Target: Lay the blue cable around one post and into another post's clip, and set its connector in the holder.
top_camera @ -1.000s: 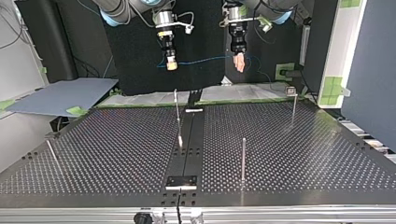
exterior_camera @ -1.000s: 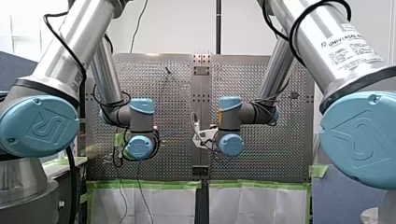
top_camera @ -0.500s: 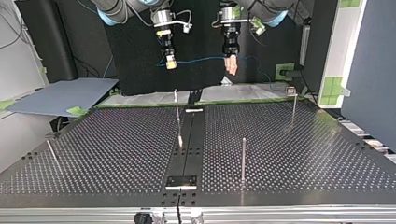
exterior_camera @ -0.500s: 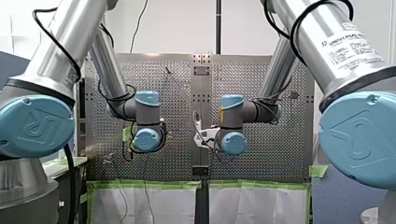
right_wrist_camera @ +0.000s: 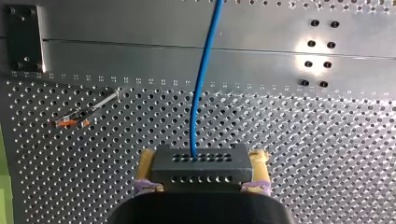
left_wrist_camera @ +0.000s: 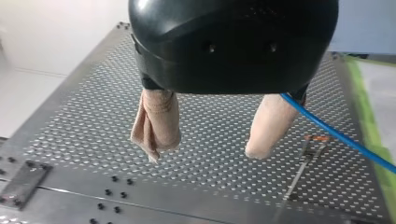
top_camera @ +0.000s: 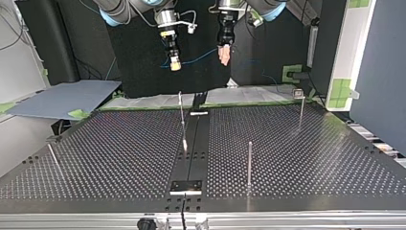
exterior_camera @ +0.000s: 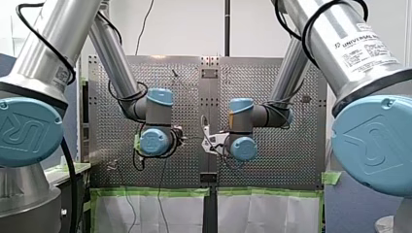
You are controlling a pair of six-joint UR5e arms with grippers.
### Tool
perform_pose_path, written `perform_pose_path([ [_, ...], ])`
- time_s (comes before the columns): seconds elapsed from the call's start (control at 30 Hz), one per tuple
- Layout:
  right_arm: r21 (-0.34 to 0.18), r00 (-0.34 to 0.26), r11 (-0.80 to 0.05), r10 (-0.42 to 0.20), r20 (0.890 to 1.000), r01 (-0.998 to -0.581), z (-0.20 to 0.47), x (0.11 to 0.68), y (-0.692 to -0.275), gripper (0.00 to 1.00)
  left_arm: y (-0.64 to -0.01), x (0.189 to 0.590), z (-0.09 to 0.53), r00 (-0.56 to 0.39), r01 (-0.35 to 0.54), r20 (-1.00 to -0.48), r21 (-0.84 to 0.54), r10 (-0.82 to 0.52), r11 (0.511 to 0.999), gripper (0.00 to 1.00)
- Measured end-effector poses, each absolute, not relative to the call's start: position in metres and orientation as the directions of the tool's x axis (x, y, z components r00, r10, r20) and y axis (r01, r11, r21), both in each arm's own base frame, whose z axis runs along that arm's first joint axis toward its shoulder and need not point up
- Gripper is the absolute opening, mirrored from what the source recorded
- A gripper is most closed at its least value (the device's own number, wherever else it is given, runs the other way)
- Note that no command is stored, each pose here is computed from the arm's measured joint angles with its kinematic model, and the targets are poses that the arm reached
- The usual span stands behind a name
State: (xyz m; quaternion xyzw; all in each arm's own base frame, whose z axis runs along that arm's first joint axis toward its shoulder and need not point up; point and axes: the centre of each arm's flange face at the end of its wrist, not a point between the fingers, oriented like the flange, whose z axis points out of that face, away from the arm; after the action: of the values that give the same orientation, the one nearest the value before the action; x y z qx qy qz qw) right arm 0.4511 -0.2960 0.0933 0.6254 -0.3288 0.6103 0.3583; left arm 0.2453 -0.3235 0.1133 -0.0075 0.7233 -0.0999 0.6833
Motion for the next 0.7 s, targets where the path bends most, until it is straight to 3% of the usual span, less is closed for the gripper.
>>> perform_pose_path([
  [0.23,0.026,0.022,-0.531,0.013,1.000,-0.847,0.099,0.448,-0.289,0.02,-0.331,0.244,0.121,-0.092,0.141,-0.984,-0.166,-0.154,0.976,1.00],
  [0.5,-0.053,-0.047,-0.545,-0.024,0.999,-0.837,0.132,0.446,-0.286,0.02,-0.338,0.255,0.157,-0.070,0.144,-0.975,-0.217,-0.209,0.965,1.00],
  [0.7,-0.111,-0.115,-0.553,-0.027,0.993,-0.826,0.168,0.453,-0.294,0.02,-0.337,0.269,0.192,-0.027,0.097,-0.966,-0.258,-0.257,0.961,1.00],
])
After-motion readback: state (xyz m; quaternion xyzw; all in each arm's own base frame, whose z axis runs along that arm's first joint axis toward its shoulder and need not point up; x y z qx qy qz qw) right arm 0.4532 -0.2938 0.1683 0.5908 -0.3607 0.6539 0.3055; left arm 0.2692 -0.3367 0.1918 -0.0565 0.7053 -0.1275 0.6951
